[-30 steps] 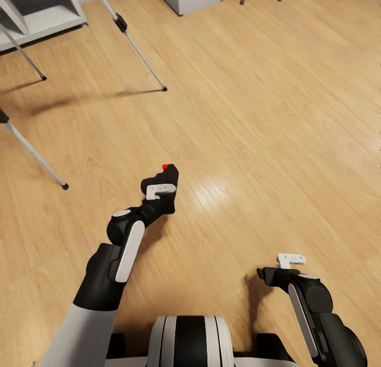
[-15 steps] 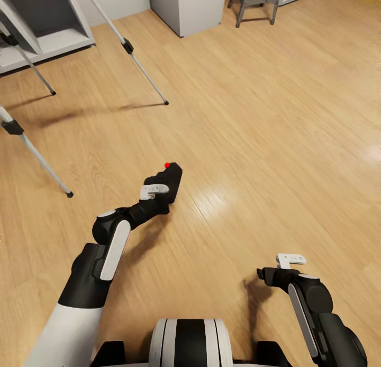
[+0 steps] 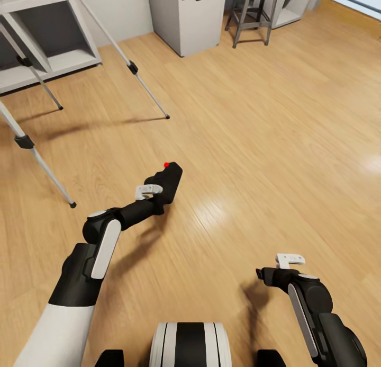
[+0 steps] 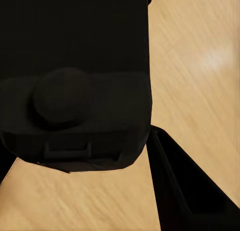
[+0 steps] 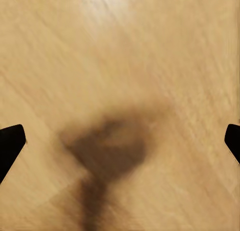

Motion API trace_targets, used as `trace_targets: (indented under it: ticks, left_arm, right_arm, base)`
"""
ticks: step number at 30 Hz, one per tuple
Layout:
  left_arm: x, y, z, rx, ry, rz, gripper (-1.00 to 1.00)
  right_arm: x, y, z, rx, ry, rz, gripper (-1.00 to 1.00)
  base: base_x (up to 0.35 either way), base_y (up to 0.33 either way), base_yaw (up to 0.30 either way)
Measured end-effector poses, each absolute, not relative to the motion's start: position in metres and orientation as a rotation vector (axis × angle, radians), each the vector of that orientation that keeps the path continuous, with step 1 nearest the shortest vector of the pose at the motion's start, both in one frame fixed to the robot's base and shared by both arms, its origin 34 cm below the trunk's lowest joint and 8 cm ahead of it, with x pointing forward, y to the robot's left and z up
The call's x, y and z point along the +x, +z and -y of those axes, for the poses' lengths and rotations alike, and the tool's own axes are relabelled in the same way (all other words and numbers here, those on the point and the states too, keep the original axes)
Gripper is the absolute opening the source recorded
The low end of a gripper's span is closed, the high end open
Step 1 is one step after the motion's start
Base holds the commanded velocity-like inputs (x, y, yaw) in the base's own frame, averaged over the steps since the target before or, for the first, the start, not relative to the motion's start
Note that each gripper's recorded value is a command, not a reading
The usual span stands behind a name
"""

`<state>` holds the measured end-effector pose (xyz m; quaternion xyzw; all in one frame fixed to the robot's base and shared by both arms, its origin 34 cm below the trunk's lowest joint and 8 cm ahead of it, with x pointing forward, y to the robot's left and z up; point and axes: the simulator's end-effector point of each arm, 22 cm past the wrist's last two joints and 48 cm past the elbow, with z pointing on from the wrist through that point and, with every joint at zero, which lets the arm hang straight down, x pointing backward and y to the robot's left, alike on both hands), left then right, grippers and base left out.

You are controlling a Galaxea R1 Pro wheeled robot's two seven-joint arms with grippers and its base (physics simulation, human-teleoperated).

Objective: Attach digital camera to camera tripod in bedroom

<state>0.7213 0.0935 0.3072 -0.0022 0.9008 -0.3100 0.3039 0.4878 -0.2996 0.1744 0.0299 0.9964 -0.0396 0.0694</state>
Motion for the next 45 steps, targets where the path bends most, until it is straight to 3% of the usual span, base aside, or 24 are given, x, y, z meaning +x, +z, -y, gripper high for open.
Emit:
trace_targets:
  ticks: [18, 31, 45]
  left_arm:
    - [0.725, 0.312, -0.1, -0.064, -0.806, -2.376, -1.0]
    - [0.713, 0.326, -0.078, -0.047, -0.973, -2.381, -1.0]
    - [0.699, 0.317, -0.075, -0.04, -0.99, -2.456, -1.0]
  right_arm:
    - [0.498, 0.19, 0.3, 0.087, -0.127, -2.964, 1.0]
    - [0.5, 0.191, 0.303, 0.068, -0.136, -2.958, 1.0]
    - [0.5, 0.191, 0.303, 0.067, -0.136, -2.958, 1.0]
  base:
    - [0.032, 0.0, 0.0]
    - [0.0, 0.0, 0.0]
    - [0.0, 0.0, 0.0]
